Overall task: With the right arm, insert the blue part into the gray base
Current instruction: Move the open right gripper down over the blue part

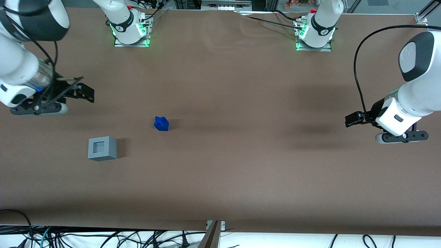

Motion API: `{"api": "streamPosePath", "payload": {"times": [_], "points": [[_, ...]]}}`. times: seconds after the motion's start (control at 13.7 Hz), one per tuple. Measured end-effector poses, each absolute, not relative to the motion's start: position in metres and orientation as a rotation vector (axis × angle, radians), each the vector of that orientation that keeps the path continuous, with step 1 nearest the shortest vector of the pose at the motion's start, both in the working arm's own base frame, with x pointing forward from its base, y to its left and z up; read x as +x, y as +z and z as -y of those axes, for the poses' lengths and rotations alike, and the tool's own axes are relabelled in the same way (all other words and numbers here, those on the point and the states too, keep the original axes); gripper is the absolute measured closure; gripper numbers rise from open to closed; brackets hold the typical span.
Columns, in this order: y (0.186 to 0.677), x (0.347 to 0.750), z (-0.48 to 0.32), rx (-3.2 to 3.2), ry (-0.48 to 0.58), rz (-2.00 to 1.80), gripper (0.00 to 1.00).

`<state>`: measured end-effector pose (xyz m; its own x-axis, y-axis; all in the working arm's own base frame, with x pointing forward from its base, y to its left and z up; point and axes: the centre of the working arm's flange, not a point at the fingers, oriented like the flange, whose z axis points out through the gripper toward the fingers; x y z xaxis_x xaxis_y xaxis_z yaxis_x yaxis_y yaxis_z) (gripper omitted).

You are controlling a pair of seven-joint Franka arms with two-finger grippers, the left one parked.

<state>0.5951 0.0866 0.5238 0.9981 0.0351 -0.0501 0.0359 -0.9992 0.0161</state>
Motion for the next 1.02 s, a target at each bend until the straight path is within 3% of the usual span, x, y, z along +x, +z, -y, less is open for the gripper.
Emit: {"api": "streamPosePath", "payload": {"times": [0.58, 1.02], "points": [[0.371, 0.597, -0.226, 3.193, 0.000, 0.359, 0.01], [0.277, 0.572, -0.256, 3.217, 0.022, 0.380, 0.01]]}}
